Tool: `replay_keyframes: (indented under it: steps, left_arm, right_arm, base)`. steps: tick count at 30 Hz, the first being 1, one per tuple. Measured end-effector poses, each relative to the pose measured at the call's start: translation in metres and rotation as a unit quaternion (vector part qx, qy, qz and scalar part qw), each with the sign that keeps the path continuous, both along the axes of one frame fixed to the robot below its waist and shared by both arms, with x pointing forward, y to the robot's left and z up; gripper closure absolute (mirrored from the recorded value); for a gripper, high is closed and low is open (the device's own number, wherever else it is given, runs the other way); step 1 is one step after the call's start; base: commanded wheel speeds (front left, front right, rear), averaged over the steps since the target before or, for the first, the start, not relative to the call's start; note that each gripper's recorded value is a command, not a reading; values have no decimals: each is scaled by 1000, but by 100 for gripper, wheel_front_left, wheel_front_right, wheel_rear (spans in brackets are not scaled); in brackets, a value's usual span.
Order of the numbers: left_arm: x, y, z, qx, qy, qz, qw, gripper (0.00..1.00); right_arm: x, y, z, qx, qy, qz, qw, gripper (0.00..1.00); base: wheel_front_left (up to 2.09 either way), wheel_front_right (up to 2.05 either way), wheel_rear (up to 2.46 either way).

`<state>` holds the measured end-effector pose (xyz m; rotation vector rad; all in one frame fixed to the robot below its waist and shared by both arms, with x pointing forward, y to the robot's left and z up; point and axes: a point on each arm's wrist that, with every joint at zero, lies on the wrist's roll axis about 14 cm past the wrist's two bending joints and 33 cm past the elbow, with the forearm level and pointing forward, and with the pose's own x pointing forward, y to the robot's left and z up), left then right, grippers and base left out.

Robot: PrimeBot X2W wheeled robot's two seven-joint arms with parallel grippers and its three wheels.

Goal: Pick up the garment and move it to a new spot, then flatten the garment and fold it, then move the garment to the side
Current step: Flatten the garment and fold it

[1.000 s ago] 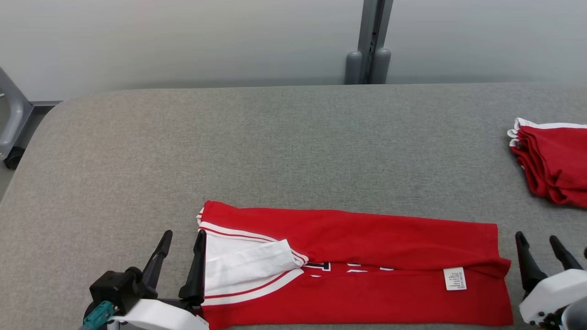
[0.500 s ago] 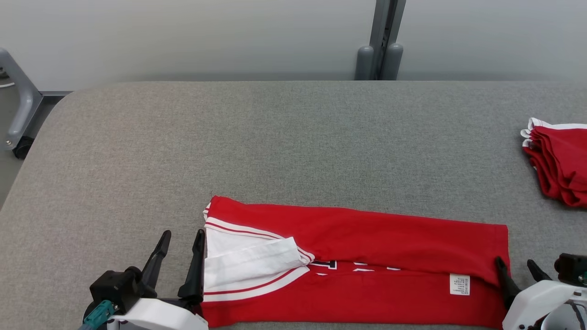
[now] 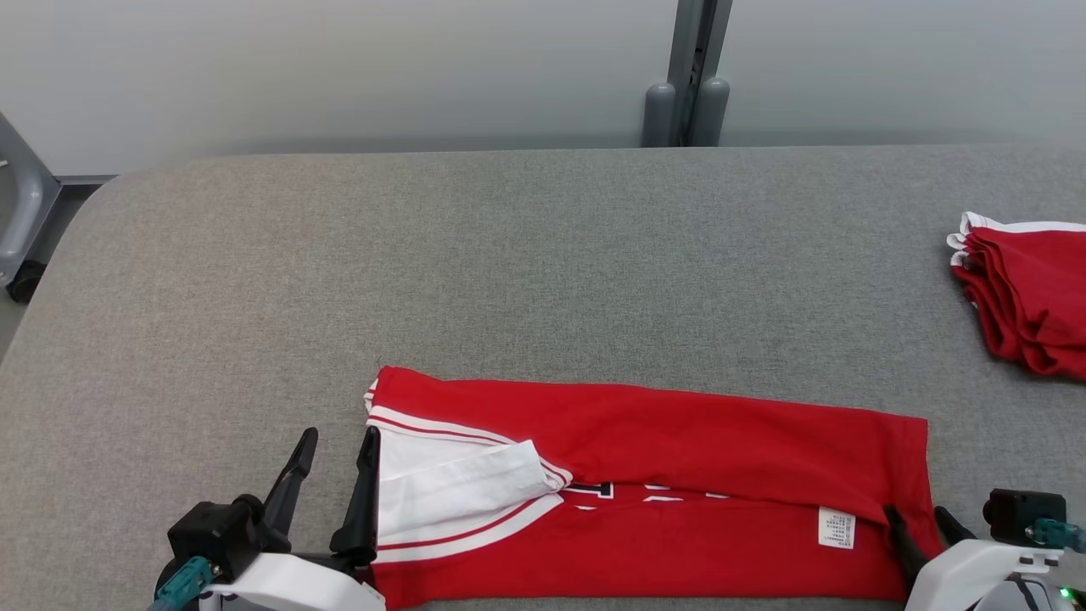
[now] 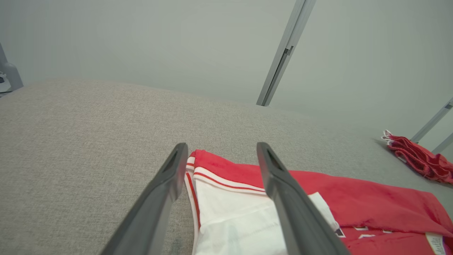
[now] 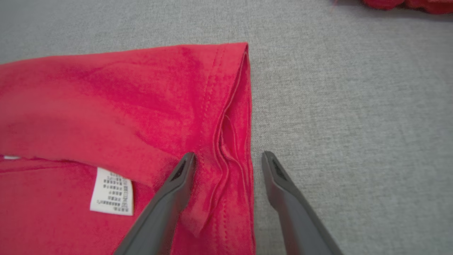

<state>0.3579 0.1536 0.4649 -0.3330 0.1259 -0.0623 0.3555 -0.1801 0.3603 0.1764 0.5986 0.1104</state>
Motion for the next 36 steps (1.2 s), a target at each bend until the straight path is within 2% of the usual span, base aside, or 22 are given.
replay_keyframes:
  steps: [3, 6, 7, 8, 15, 21, 27, 31, 36]
  left_arm:
    - [-1, 1, 0, 1, 0, 0, 1000, 0]
    - [-1, 2, 0, 1, -1, 2, 1000, 0]
    - [-2, 2, 0, 1, -1, 2, 1000, 0]
    - [-2, 2, 1, 2, -1, 2, 1000, 0]
    - [-4, 3, 4, 3, -6, 2, 1000, 0]
    - [-3, -6, 7, 2, -11, -10, 1000, 0]
    - [0, -18, 8, 0, -13, -29, 1000, 0]
    - [0, -23, 8, 0, -13, -38, 999, 0]
    - [0, -27, 8, 1, -13, -45, 999, 0]
  right_arm:
    - [1, 4, -1, 0, 4, 5, 1000, 71]
    - [4, 9, -2, 6, 7, 7, 1000, 92]
    - [5, 10, -1, 8, 6, 6, 1000, 92]
    - [7, 11, -1, 10, 5, 6, 1000, 100]
    - [16, 3, 16, 43, -21, -22, 999, 100]
    - [20, -35, 40, 47, -52, -61, 996, 100]
    - [10, -80, 59, 25, -69, -97, 993, 100]
    - [7, -69, 70, 61, -80, -99, 990, 100]
    - [5, -33, 85, 109, -87, -67, 988, 100]
  base:
    - [0, 0, 0]
    - [0, 0, 0]
    - [0, 0, 0]
    - [0, 0, 0]
    - [0, 0, 0]
    - [0, 0, 0]
    - [0, 0, 0]
    - [0, 0, 0]
    - [0, 0, 0]
